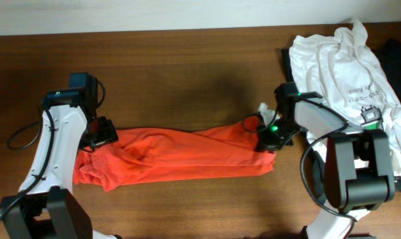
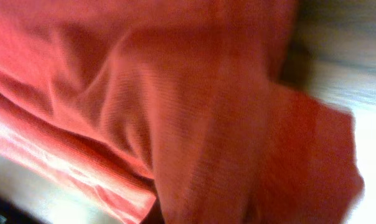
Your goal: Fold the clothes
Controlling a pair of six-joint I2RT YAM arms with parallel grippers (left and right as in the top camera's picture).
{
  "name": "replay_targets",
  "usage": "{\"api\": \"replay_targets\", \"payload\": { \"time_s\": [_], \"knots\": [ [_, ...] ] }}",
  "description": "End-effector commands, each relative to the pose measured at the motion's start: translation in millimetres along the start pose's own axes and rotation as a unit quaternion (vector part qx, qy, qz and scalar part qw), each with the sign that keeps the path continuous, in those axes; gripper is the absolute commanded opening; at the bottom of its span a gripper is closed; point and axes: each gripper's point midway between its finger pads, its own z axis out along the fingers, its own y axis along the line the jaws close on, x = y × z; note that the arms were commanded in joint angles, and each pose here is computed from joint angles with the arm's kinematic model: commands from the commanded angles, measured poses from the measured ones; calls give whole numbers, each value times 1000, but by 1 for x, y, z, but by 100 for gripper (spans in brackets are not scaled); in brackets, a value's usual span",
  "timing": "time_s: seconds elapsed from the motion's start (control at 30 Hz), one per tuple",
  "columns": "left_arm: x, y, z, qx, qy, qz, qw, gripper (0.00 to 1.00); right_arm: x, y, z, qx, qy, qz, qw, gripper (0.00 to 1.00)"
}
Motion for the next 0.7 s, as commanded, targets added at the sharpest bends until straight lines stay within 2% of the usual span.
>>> {"api": "replay_targets", "payload": {
  "time_s": [0.0, 0.1, 0.2, 0.23, 0.27, 0.67],
  "knots": [
    [-3, 3, -8, 4, -10, 1, 1000, 86, -27, -51, -60, 98, -40, 57, 993, 4],
    [-4, 6, -7, 4, -9, -4, 1000, 86, -34, -59, -98, 117, -53, 72, 989, 4],
    [-4, 5, -7, 6, -9, -5, 1000, 87, -34, -43, -106, 114, -46, 58, 991, 4],
    [-4, 5, -7, 6, -9, -5, 1000, 87, -33, -33, -102, 112, -39, 47, 992, 4],
    [-4, 5, -7, 6, -9, -4, 1000, 91, -32, -20, -97, 112, -31, 38, 993, 4],
    [-4, 5, -7, 5, -9, -4, 1000, 92, -29, 127, -24, 119, -24, -105, 987, 4]
  ]
}}
